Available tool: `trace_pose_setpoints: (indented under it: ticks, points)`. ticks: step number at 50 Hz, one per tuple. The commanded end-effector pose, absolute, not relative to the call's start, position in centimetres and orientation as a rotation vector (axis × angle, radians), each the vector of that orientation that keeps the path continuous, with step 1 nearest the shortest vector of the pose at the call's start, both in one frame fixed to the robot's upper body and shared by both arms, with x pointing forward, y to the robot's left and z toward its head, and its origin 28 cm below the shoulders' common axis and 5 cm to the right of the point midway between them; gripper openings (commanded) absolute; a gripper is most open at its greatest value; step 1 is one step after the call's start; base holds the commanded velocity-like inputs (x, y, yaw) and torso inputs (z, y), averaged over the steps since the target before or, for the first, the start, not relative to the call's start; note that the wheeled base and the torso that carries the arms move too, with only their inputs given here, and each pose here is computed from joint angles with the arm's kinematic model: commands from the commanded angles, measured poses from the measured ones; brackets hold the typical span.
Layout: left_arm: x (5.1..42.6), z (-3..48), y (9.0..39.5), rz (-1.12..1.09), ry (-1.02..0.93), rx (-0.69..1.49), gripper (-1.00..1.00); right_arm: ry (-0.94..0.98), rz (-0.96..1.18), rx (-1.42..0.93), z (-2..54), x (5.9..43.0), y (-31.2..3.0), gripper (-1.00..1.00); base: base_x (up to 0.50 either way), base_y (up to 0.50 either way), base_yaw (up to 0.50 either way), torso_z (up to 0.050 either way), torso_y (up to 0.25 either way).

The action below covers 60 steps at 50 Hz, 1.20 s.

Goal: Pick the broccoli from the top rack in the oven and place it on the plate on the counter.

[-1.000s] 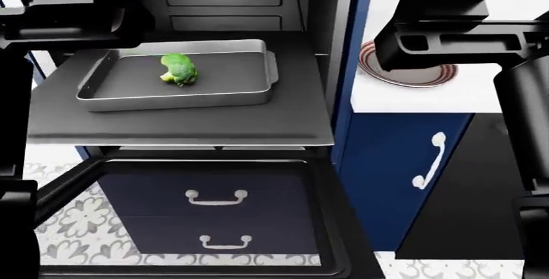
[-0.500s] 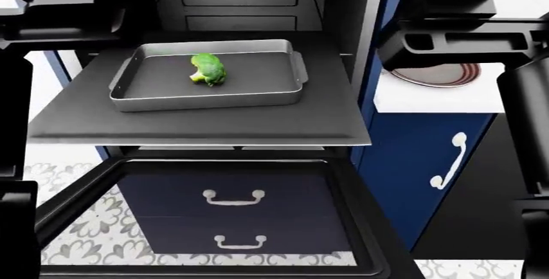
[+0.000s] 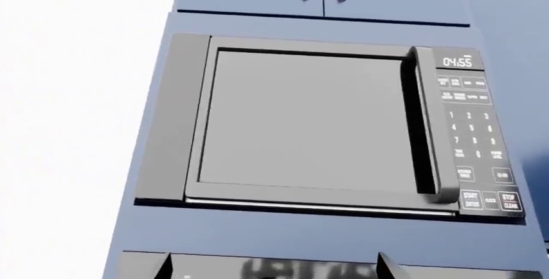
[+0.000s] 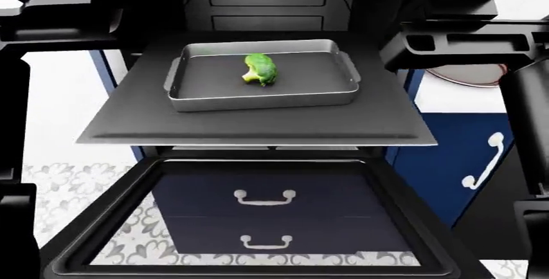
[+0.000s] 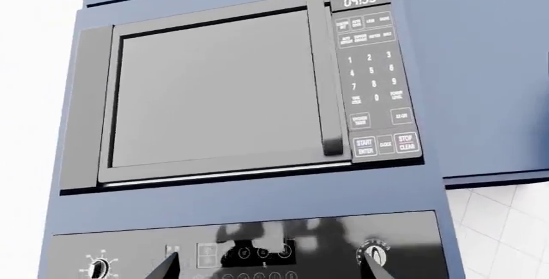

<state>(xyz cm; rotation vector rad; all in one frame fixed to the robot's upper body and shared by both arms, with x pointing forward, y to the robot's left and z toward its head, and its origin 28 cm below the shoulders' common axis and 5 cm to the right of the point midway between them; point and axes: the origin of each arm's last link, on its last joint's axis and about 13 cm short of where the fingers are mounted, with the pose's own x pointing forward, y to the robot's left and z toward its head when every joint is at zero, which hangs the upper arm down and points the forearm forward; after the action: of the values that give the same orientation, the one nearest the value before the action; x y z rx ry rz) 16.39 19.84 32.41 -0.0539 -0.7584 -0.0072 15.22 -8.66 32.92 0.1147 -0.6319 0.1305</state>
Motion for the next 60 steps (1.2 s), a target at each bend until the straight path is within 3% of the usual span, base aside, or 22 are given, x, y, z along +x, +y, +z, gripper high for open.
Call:
trace_pose_setpoints:
  ticks: [1,18,36,51,60]
  points:
    - [16.41,32.39,19.88,0.0,-0.758,-0.052,1.0,-0.626,0.138,0.112,32.82,15.15,-8.62,1.0,0.0,0.5,0.0,0.0,0.0]
    - [16.35,32.38,19.85,-0.002,-0.76,-0.057,1.0,-0.619,0.155,0.114,32.8,15.14,-8.49,1.0,0.07,0.47,0.0,0.0,0.0]
    - [16.28,32.34,19.7,-0.014,-0.76,-0.062,1.0,-0.642,0.167,0.138,32.87,14.95,-8.45,1.0,0.5,0.01,0.0,0.0,0.001]
    - [16.27,32.18,19.64,-0.015,-0.756,-0.063,1.0,-0.614,0.151,0.144,32.71,15.19,-8.52,1.0,0.0,0.0,0.0,0.0,0.001]
    - [16.26,32.2,19.63,-0.014,-0.754,-0.064,1.0,-0.633,0.147,0.133,32.68,15.15,-8.55,1.0,0.38,-0.22,0.0,0.0,0.0]
